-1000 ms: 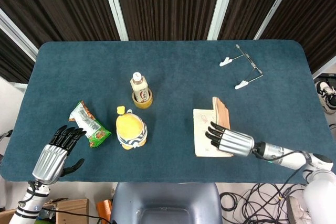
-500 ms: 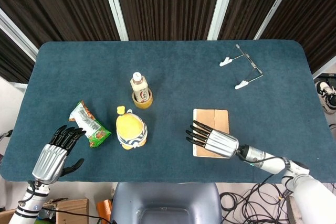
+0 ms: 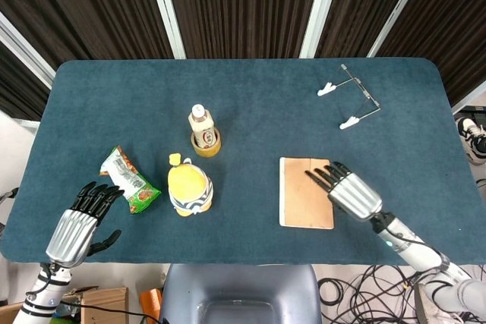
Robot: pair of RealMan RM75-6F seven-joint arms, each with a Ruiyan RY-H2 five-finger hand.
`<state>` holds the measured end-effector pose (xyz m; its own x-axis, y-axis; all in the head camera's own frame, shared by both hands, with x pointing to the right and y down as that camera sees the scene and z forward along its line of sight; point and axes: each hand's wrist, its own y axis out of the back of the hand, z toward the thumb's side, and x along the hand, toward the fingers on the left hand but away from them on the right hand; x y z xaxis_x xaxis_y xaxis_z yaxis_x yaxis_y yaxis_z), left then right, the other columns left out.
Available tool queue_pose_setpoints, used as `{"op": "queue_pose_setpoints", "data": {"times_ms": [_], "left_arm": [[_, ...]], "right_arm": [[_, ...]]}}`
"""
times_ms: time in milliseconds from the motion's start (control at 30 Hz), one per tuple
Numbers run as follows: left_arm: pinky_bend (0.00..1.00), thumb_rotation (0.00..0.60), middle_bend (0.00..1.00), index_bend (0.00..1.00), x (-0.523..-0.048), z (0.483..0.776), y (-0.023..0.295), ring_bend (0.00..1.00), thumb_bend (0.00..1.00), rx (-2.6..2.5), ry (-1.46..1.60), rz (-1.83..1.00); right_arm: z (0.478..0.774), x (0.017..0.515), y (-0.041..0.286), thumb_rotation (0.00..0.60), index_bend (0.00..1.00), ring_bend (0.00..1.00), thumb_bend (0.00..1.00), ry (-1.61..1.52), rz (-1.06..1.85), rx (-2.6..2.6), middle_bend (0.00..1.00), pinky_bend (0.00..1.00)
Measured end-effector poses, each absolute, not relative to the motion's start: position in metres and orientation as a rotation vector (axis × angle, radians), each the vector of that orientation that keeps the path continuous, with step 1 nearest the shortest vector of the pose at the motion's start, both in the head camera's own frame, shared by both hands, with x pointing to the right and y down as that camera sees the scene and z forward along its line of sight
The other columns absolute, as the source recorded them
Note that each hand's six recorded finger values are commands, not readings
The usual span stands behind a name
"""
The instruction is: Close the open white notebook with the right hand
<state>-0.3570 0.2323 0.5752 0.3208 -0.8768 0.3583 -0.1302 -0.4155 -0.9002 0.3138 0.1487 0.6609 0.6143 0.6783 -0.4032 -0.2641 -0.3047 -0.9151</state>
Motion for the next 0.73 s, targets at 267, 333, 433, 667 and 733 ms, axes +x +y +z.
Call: {"op": "queue_pose_setpoints", "data": {"times_ms": [267,333,433,667,733], "left_arm": [[0.11,0.600,0.17,0.18,-0.377,0.575,0.234,0.13,0.24,-1.687,0.877,-1.254],[0.11,0.600,0.17,0.18,-0.390,0.572,0.237,0.13,0.24,-1.654,0.891,-1.302],[0.11,0.600,0.17,0.18,-0.417,0.562,0.246,0.13,0.24,-1.575,0.940,-1.382],[0.11,0.600,0.17,0.18,-0.473,0.534,0.275,0.13,0.24,-1.402,1.024,-1.563],[0.11,0.600,0.17,0.18,-0.482,0.529,0.280,0.13,0.24,-1.383,1.032,-1.591]], "right_arm": [[0.634,0.355,0.145,0.600,0.04,0.03,0.16,-0.612,1.165,-1.703,0.11,0.12],[0.623,0.371,0.148,0.600,0.01,0.00,0.13,-0.679,1.212,-1.692,0.06,0.07],[0.598,0.403,0.158,0.600,0.00,0.00,0.12,-0.770,1.307,-1.655,0.02,0.03],[0.553,0.450,0.179,0.600,0.00,0.00,0.12,-0.919,1.424,-1.579,0.00,0.01],[0.550,0.451,0.180,0.600,0.00,0.00,0.12,-0.935,1.409,-1.590,0.00,0.01]]}}
